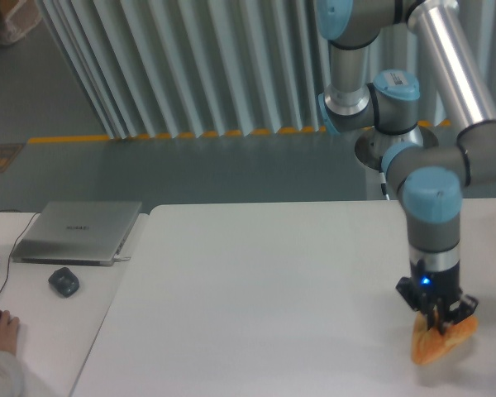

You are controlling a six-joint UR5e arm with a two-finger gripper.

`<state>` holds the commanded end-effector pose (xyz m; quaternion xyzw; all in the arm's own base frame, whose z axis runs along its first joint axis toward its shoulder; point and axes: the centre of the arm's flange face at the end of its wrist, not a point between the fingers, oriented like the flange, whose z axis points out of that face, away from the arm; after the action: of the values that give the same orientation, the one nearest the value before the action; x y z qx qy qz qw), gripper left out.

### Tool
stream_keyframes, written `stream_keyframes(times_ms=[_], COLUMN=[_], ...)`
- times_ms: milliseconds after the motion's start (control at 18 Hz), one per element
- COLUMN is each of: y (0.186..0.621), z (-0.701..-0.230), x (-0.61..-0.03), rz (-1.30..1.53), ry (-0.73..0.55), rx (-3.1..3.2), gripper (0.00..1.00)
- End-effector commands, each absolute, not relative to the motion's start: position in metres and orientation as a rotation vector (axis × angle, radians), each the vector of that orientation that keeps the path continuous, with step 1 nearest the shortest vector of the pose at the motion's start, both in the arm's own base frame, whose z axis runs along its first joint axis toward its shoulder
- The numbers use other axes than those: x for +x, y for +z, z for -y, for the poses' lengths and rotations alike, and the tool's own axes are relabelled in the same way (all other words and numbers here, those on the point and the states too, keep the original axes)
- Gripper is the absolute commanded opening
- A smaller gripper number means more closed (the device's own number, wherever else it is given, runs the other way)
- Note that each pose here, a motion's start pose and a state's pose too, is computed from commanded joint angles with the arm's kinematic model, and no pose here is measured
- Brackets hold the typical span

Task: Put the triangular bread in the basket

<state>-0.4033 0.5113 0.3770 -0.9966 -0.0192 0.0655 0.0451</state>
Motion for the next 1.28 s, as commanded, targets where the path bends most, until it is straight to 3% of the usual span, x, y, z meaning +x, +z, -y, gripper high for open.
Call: stream_keyframes(times_ms=[111,278,556,667,778,1056,1111,1167,1222,1278], y=[0.392,0.41,0.421,0.418,0.412,0.378,0.371,0.37,0.369,0.372], z=[-0.477,-0.421,-0.369,-0.335,-0.324,-0.311,-0.307,-0.305,-0.306,-0.307], x=[-0.413,-0.436,-0.473,-0.486,-0.487,-0.474,-0.473,-0.473,-0.472,-0.472], rz=[-0.136,-0.539,-0.982,-1.384,-1.599,-1.767,-1.786,-1.805,-1.813,-1.806], ry=[0.174,0.238,0.268,0.177,0.167,0.028,0.006,-0.01,-0.013,0.0], rx=[-3.136,-3.36,-3.5,-3.519,-3.498,-3.556,-3.58,-3.579,-3.577,-3.578], gripper=[0.0,0.0,0.0,0.0,0.0,0.0,0.1,0.43,0.99,1.0])
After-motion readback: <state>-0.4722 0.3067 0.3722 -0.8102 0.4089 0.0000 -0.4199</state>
